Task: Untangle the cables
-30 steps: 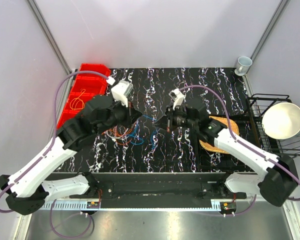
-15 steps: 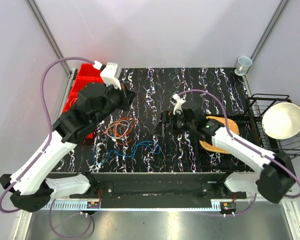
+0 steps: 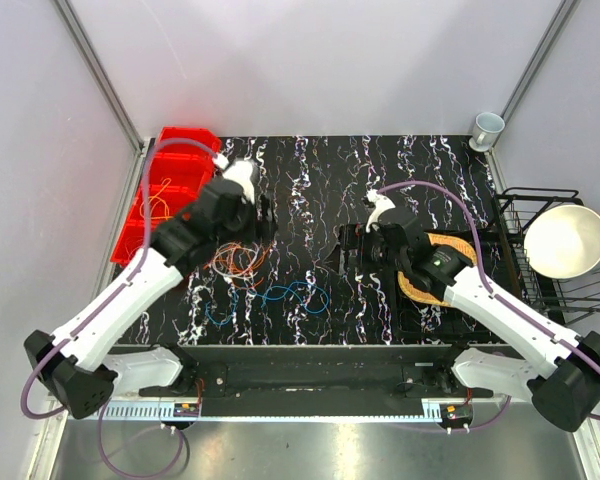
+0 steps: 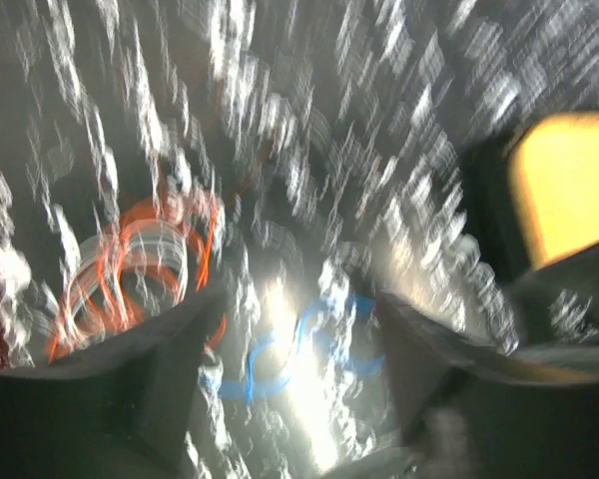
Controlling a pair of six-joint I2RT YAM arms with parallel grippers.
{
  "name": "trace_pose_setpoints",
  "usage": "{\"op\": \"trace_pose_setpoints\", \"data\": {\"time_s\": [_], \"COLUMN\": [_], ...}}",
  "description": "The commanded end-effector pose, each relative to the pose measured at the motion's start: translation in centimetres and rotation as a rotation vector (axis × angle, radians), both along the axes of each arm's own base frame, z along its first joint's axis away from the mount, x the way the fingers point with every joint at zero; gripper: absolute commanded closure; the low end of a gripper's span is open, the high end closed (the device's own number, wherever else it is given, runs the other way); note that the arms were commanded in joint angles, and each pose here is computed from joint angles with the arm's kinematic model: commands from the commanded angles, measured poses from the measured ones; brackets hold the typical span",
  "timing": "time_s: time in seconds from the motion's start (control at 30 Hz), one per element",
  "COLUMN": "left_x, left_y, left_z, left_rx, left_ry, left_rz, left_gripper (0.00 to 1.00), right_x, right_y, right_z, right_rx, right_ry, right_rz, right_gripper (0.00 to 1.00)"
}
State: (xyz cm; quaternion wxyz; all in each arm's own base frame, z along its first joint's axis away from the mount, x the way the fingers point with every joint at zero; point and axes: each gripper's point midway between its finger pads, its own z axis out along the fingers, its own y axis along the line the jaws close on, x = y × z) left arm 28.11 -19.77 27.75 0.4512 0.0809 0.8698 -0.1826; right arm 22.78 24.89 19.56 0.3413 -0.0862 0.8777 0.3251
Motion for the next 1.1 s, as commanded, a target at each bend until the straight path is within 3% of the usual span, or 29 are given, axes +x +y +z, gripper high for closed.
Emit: {"op": "trace_pose_setpoints", "data": {"time_s": [0.0,0.3,0.4,0.57,0.83,1.07], "left_x": [-3.4,-6.0,-6.5,-5.7,-5.8,-5.4], "left_y": [-0.9,-1.9,-3.3,-3.3,-3.3,-3.2], "left_z": [-5.3,-14.4,-15.9,-18.6,-23.3,-24.5], "left_rx": [-0.024,0.110,0.118,0.239,0.342,0.368], "left_ry": [0.144,0.267,0.278,0.289,0.355,0.342], "left_rz": [-0.016,0.004,-0.030,-0.021,-0.050,-0.066], "left_gripper": [0.25,0.29,0.27,0.17,0.16,0.16], "right_x": [0.9,1.1,0.9,0.7,0.5,0.7], "right_y": [-1.1,-1.6,-2.0,-2.1,-2.4,-2.0], "right_z": [-0.4,-1.8,-2.2,-2.7,-3.4,-3.9], "right_rx": [-0.055,-0.099,-0.113,-0.125,-0.150,-0.158], "right_ry": [-0.025,-0.004,0.003,0.019,0.029,0.054], "right_rz": [-0.055,-0.072,-0.078,-0.075,-0.075,-0.066], "right_gripper": [0.00,0.00,0.01,0.00,0.00,0.00]}}
